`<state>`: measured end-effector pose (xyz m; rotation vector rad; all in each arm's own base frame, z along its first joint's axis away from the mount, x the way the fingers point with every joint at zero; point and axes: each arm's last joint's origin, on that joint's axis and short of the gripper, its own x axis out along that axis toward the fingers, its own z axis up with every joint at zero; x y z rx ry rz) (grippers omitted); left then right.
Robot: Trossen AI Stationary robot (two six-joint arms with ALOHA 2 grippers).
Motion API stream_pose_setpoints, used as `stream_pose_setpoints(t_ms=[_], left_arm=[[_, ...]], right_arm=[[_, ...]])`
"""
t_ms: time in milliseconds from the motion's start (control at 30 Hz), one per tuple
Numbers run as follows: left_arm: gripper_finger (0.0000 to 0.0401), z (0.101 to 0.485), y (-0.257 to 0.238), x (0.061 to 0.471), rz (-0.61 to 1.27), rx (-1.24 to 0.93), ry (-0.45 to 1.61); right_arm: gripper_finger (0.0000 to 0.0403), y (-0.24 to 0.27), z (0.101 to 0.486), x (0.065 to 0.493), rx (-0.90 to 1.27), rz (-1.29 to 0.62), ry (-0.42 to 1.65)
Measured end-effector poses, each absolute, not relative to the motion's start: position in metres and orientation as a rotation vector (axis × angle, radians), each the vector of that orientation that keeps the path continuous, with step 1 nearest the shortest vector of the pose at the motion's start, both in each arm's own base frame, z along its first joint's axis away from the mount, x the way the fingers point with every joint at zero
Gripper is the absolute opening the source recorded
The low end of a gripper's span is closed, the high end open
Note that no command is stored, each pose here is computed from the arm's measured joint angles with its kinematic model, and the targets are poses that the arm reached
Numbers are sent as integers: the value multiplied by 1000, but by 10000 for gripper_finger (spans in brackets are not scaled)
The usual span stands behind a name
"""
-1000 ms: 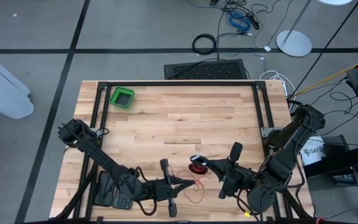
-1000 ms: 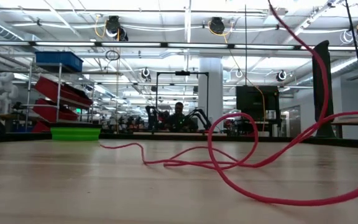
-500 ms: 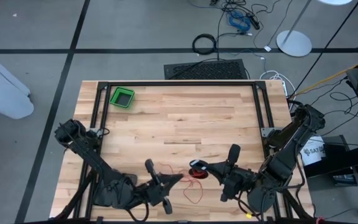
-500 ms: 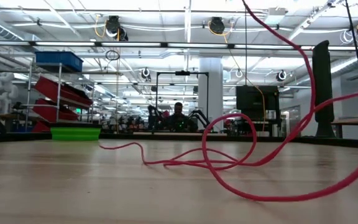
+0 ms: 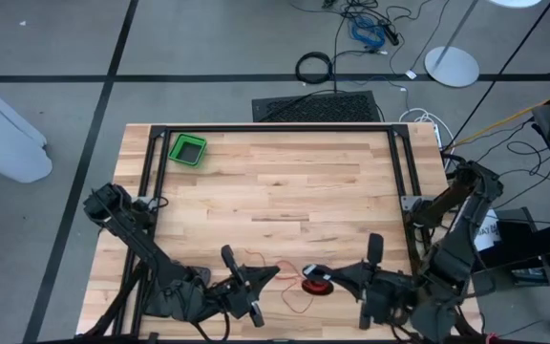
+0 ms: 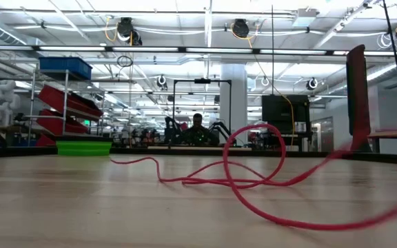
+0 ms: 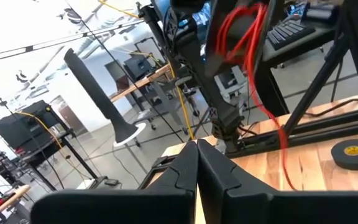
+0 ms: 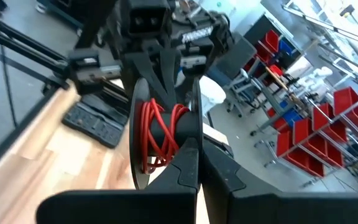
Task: Coil cords
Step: Coil the red wire into the spool
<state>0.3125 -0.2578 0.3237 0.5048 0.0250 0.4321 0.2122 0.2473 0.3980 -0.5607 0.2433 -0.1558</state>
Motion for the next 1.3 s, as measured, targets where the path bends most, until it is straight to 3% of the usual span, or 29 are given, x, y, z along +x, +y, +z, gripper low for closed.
stream_pose_setpoints(t_ms=[500,833,1300], left_arm=[[18,320,-263,311,371,551,32],[20,315,-267,317,120,447,-50],[139,288,-261,335,69,434,54]], right_arm=[[0,259,407,196,-544,-103,211],[0,259,407,196,-546,-110,211],[0,259,407,196,-555,-109,212]])
